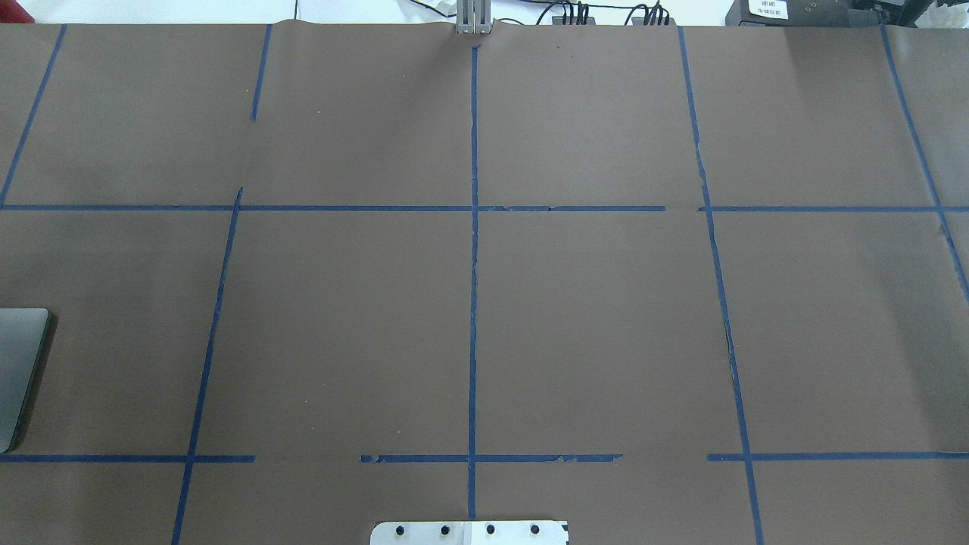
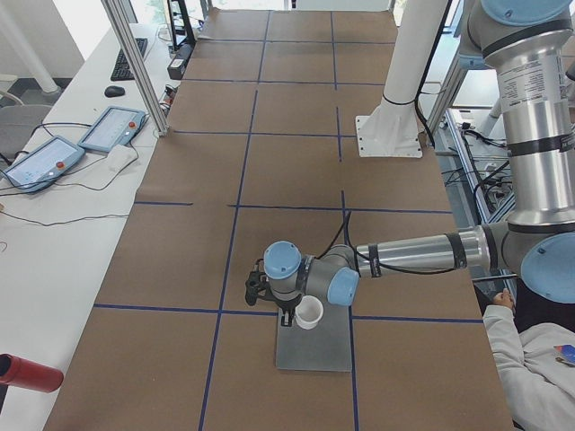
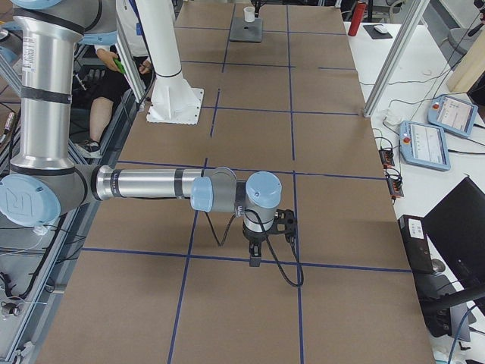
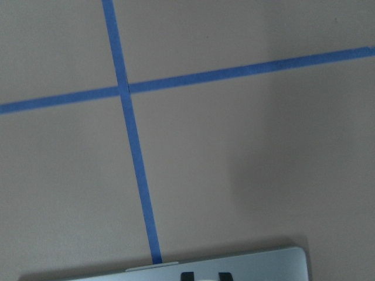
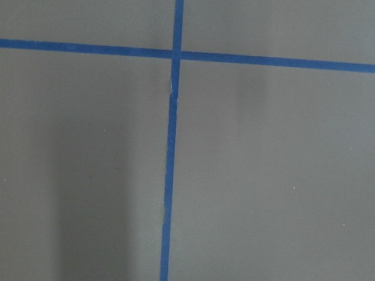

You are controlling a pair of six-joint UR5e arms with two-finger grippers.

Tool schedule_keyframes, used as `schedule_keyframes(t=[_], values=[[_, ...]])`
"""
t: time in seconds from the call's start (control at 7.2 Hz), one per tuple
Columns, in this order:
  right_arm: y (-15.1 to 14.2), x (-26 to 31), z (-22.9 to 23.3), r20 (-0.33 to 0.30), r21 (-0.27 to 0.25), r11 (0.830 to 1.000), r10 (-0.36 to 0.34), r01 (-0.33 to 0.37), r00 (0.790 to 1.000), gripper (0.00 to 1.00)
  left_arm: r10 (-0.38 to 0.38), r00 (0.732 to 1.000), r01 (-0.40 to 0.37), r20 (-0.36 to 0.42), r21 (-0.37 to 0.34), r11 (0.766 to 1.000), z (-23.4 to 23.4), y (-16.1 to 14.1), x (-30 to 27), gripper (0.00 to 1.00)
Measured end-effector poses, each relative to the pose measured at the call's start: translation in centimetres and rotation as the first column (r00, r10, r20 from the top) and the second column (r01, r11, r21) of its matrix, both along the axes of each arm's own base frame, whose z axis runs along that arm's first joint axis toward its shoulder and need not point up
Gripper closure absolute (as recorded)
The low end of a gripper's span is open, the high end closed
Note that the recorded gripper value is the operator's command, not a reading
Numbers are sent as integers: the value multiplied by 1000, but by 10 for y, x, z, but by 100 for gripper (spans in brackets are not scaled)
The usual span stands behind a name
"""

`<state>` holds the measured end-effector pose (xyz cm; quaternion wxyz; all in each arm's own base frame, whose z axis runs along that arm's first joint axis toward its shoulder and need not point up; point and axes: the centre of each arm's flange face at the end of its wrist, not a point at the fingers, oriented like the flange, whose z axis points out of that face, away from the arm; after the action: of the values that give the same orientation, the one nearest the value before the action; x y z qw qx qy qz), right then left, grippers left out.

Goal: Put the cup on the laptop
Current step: 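Lower the held cup onto the silver laptop and open the left gripper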

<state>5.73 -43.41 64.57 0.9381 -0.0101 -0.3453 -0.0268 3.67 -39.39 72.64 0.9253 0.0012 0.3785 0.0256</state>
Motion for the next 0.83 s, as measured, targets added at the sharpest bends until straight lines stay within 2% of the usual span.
schedule_keyframes(t=[0.42,0.56,0.69,0.83], values=[[0,0,0,0,0,1000,0,0,1000,0,18,1000,-18,-5,-19,1000,6,6,24,100],[0,0,0,-1,0,1000,0,0,1000,0,31,999,-31,-6,-28,999,6,8,34,91],[0,0,0,-1,0,1000,0,0,1000,0,41,999,-41,-6,-33,999,5,9,40,54],[0,0,0,0,0,1000,0,0,1000,0,47,999,-47,-7,-32,998,5,8,43,25]])
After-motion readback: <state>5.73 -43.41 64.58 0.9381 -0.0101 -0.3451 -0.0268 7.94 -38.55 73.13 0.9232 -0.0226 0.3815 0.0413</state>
